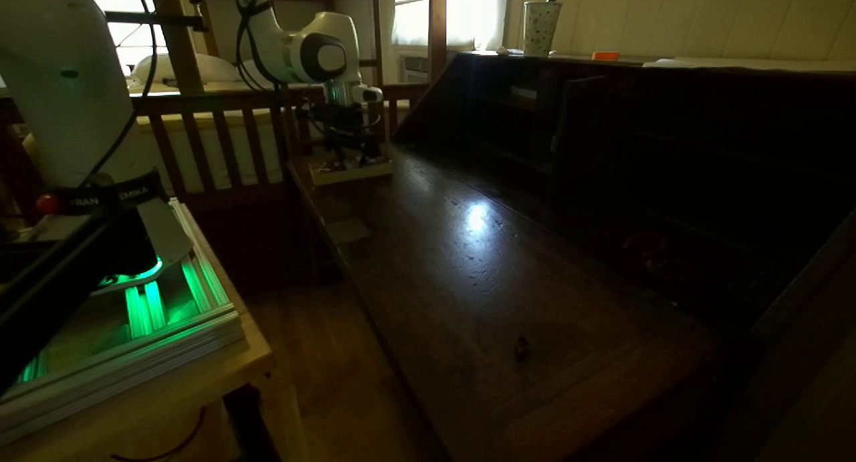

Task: Move the book to the left then put it on the top shelf of the desk

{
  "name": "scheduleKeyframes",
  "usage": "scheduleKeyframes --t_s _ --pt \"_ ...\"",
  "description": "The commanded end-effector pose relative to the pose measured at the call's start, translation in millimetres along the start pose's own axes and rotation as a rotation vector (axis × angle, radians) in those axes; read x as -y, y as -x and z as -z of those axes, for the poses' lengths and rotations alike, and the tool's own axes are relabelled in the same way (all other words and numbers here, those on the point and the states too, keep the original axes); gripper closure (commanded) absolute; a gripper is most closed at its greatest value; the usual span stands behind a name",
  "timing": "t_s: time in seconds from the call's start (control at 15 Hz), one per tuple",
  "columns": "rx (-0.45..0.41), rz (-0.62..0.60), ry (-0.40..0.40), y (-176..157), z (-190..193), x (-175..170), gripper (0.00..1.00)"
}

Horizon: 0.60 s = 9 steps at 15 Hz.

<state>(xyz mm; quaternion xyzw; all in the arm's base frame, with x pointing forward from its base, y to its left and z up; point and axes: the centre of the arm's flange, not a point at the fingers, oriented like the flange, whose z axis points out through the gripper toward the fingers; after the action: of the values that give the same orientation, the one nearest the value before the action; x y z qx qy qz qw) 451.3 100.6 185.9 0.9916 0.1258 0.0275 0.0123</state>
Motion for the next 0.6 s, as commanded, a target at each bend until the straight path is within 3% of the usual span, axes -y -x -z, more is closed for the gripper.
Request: scheduleKeyframes --t_s 0.0,0.53 --pt "0.017 0.045 -0.039 -12 -18 19 0.0" --pt "-0.02 0.162 -0.008 -57 -7 80 0.0"
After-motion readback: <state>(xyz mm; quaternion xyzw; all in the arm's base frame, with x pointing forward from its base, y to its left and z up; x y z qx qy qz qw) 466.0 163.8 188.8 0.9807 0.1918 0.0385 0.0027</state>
